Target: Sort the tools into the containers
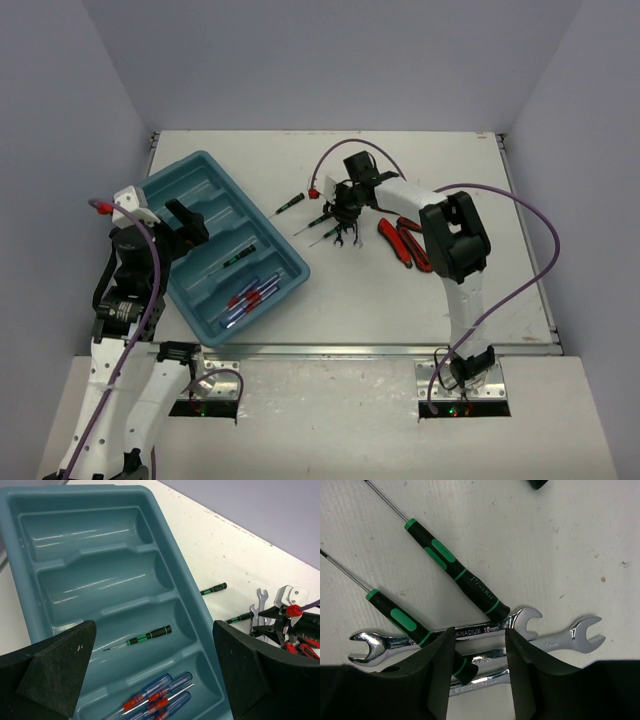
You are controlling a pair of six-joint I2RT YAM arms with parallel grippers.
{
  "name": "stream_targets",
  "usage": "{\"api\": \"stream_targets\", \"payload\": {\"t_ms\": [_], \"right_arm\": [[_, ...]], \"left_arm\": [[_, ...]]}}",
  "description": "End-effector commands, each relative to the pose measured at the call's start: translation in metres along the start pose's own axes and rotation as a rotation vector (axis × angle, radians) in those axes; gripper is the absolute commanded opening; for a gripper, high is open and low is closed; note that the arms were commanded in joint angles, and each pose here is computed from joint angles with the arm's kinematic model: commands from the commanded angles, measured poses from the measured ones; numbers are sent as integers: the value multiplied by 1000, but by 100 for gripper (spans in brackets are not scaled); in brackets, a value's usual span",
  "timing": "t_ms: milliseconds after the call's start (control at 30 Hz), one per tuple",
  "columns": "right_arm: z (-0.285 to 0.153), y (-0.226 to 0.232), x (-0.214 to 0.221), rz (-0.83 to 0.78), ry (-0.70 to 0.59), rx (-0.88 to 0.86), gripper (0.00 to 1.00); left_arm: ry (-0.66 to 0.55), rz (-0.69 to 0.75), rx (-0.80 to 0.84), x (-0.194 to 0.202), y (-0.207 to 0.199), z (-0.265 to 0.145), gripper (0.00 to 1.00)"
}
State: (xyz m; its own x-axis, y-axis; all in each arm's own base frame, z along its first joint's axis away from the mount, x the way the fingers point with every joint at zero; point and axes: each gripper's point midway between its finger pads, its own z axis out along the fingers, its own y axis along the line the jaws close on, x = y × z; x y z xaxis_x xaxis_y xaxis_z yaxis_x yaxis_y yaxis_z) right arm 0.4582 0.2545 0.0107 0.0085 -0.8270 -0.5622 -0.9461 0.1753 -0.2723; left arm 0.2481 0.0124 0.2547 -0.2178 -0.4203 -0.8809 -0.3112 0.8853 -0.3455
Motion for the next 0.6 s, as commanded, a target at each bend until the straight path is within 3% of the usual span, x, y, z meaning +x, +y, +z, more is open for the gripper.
{"api": "stream_targets", "payload": {"t_ms": [0, 300, 567], "right_arm": [[-17, -19, -22, -8, -54, 52, 46], [-51, -33, -55, 5, -142, 125, 47], [-65, 16, -57, -98, -175, -96, 47]], "left_arm": [[-51, -4, 27, -17, -7, -2, 100], [-59, -7, 34, -18, -8, -4, 100], [-60, -7, 39, -18, -8, -5, 100]]}}
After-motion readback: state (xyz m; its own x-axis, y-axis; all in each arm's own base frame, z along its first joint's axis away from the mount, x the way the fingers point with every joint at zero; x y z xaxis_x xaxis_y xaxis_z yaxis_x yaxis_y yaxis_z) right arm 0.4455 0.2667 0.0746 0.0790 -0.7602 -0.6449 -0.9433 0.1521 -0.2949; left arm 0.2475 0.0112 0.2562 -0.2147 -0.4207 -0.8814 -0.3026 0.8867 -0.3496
